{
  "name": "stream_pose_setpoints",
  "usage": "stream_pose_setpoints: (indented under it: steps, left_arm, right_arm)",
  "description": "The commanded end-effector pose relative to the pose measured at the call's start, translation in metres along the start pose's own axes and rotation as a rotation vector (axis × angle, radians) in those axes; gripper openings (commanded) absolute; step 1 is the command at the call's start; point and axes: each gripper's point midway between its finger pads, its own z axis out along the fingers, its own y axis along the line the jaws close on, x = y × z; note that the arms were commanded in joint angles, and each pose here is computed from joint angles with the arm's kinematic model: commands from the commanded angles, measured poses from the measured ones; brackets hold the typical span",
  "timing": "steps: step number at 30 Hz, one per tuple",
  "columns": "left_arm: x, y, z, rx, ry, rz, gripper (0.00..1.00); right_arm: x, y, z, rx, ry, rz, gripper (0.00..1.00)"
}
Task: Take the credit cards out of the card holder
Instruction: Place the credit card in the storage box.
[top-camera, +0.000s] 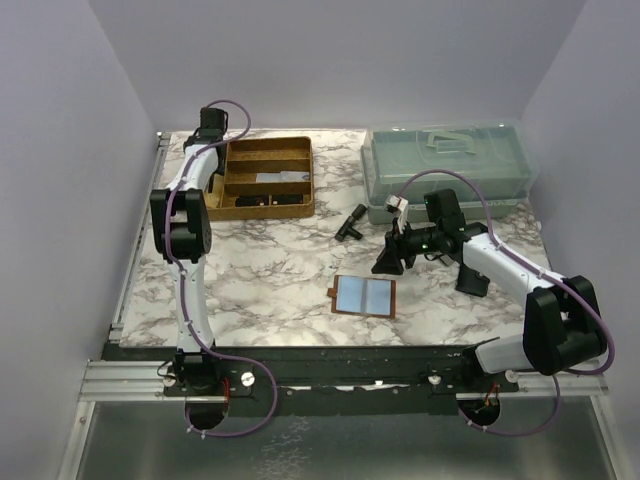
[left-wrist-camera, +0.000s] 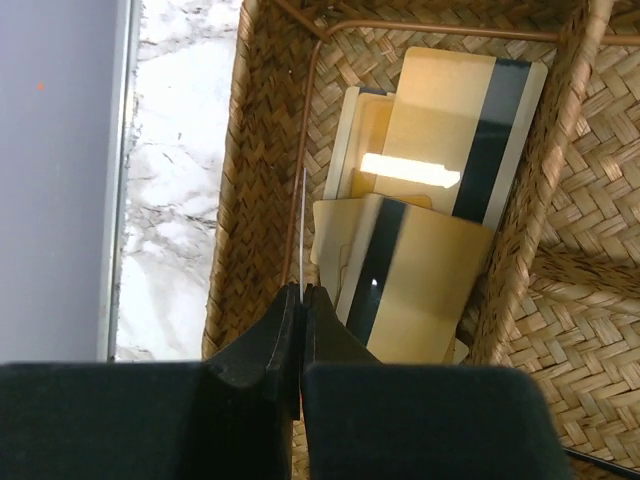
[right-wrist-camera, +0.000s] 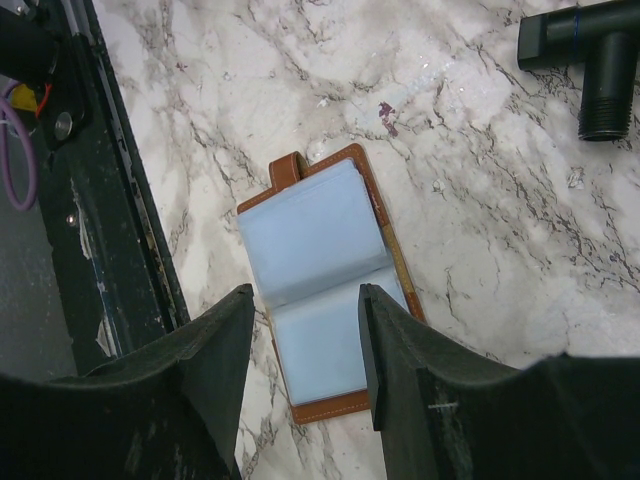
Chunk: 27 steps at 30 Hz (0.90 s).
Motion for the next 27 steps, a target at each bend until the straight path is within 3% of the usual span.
stream_pose_setpoints:
  steps: [1,6,12,21,27]
  left_arm:
    - [-0.003,0.008,0.001,-0.062,0.005,0.050,0.03]
    - [-0.001,-0.013,-0.001,-0.039,0.003,0.071,0.17]
    - [-0.010,-0.014,-0.009,-0.049,-0.018,0.059,0.41]
    - [-0.062,-0.009,-0.080,0.046,-0.163,-0.059,0.49]
    - [-0.067,-0.030,-0.152,0.344,-0.221,-0.146,0.54]
  right_arm:
    - [-0.006,0.002,-0.004,-0.008,-0.011,-0.011,0.53]
    - [-0.006,0.001,-0.004,-0.007,-0.011,-0.011,0.53]
    - [-0.005,0.000,-0.004,-0.004,-0.010,-0.006,0.53]
    - [-0.005,0.000,-0.004,-0.008,-0.011,-0.011,0.53]
    - [-0.008,0.007,-0.007,-0.033,-0.024,-0.039,0.53]
